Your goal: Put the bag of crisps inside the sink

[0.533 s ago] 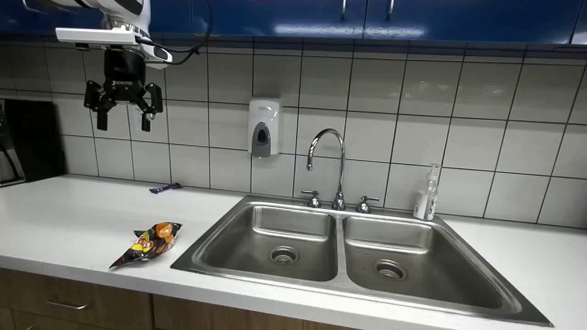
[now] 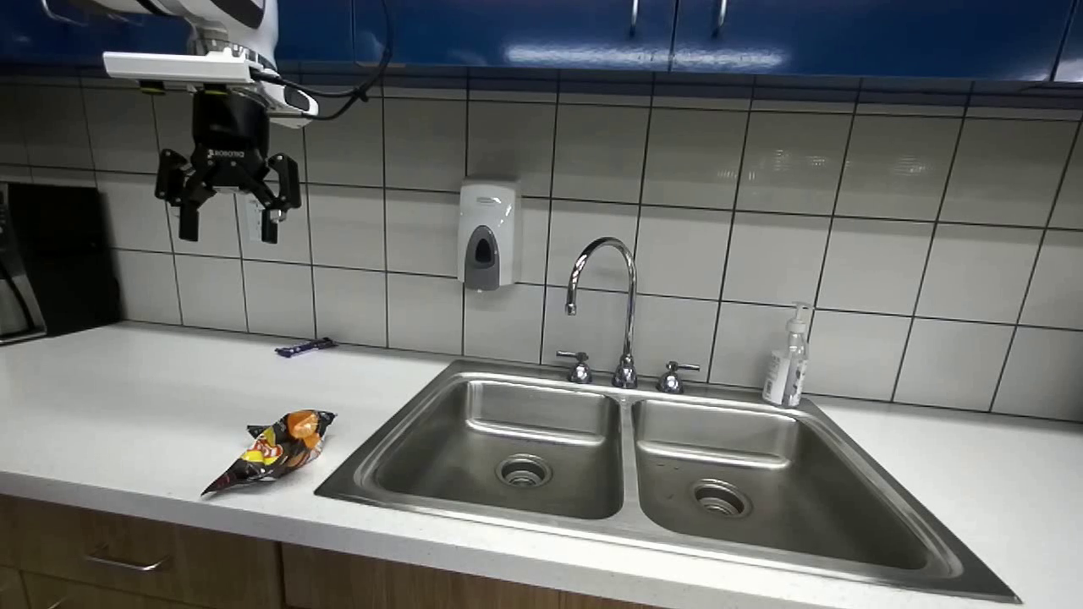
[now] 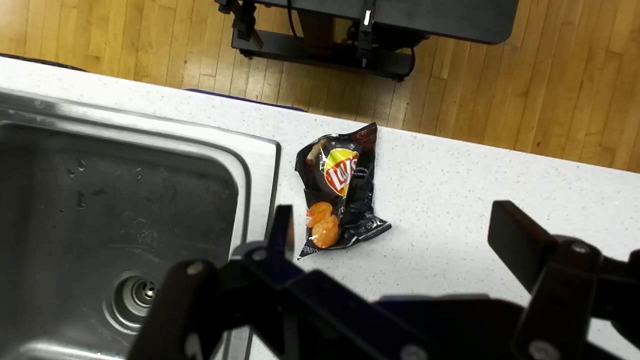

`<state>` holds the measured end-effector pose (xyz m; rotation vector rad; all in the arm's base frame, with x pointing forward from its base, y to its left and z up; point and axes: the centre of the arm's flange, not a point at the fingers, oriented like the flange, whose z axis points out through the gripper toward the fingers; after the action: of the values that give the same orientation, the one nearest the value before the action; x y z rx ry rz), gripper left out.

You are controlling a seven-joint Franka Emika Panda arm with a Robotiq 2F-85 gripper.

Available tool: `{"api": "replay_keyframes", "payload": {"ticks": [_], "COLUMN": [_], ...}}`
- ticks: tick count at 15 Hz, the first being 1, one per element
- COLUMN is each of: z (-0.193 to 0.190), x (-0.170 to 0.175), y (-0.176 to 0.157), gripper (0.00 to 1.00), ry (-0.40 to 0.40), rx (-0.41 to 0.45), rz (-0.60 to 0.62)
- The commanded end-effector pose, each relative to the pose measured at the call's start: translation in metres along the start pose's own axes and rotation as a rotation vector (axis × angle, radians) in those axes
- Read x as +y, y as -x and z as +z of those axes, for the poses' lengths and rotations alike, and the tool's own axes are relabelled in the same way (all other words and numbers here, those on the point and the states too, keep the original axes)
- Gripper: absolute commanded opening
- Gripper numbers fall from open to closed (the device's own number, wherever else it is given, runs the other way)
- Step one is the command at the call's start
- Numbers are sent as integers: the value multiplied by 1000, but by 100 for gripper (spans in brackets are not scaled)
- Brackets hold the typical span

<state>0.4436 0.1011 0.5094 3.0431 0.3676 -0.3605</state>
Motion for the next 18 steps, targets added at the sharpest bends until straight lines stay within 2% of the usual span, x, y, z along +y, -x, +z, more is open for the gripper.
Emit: {"api": "replay_keyframes", "payload": {"ticks": [1,14,18], "z": [0,0,18], "x": [0,0,7], "y": [0,0,-3], "gripper": [100,100,100], "ry": [0,0,-3], "rx": [0,0,-9], "rz": [0,0,-6]}}
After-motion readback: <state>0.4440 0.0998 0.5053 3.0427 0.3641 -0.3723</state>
